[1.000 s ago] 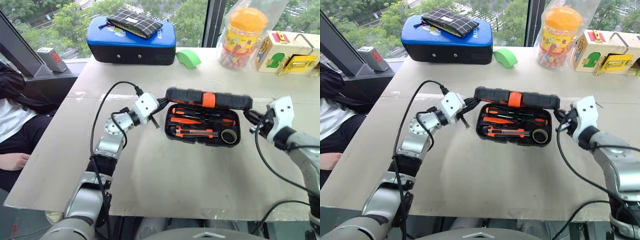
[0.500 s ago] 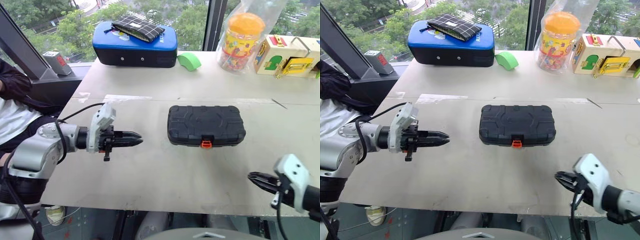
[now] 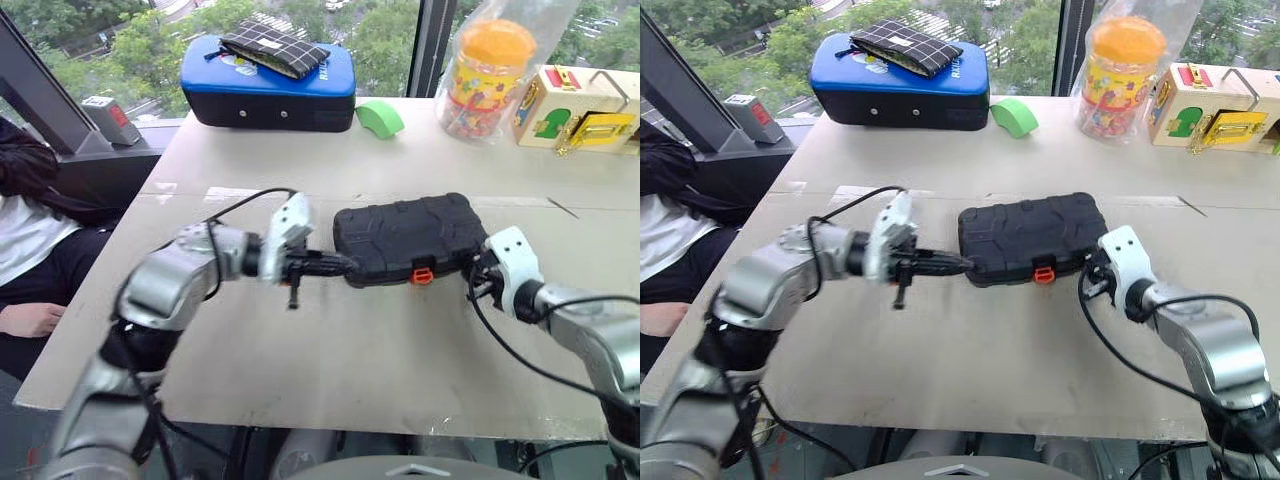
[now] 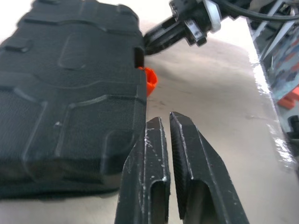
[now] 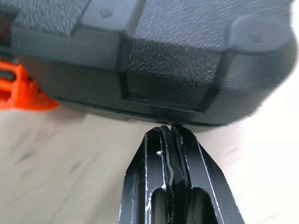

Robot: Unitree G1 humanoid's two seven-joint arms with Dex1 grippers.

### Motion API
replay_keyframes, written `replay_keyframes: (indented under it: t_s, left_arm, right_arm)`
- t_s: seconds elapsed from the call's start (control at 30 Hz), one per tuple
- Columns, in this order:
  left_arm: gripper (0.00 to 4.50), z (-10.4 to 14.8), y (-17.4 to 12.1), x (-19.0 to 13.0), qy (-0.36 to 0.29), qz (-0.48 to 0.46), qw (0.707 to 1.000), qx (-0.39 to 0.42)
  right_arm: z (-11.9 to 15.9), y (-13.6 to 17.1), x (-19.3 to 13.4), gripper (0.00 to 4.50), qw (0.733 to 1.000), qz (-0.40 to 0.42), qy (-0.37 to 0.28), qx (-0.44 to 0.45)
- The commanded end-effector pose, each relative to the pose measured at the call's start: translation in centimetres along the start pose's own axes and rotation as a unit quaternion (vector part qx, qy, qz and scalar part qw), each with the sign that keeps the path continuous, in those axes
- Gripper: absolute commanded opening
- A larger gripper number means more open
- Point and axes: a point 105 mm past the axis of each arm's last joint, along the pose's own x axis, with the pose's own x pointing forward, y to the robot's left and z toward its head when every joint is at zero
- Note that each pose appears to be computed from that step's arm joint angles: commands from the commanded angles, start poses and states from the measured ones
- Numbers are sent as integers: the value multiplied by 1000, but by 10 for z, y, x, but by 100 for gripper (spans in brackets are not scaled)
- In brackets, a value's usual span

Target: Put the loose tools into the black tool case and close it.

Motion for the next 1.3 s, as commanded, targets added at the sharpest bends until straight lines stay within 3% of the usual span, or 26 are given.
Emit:
replay_keyframes:
  t_s: [0.03,0.2,0.37,0.53,0.83,0.97,1.17,1.23,1.3]
  left_arm:
    - [21,15,18,12,6,21,998,51]
    - [21,0,24,28,49,-7,997,65]
    - [21,-43,28,40,121,-16,991,59]
    - [21,-54,24,41,138,-31,988,62]
    - [21,-55,22,40,142,-32,987,66]
    - [21,-57,24,39,145,-27,987,65]
    - [21,-58,24,37,146,-23,987,63]
    - [21,-59,24,38,146,-23,987,61]
    - [21,-61,23,37,146,-24,987,59]
  right_arm:
    - [20,-22,-1,0,998,-47,-36,-37]
    - [1,17,-20,0,996,75,-16,-39]
    - [-2,45,-21,0,994,108,-29,0]
    - [9,69,-6,0,990,106,-66,70]
    - [11,71,22,0,984,69,-111,121]
    - [24,79,19,0,963,85,-186,175]
    - [47,75,-2,0,953,85,-237,167]
    - [68,68,-15,0,953,67,-271,118]
    - [113,67,-39,0,931,66,-349,88]
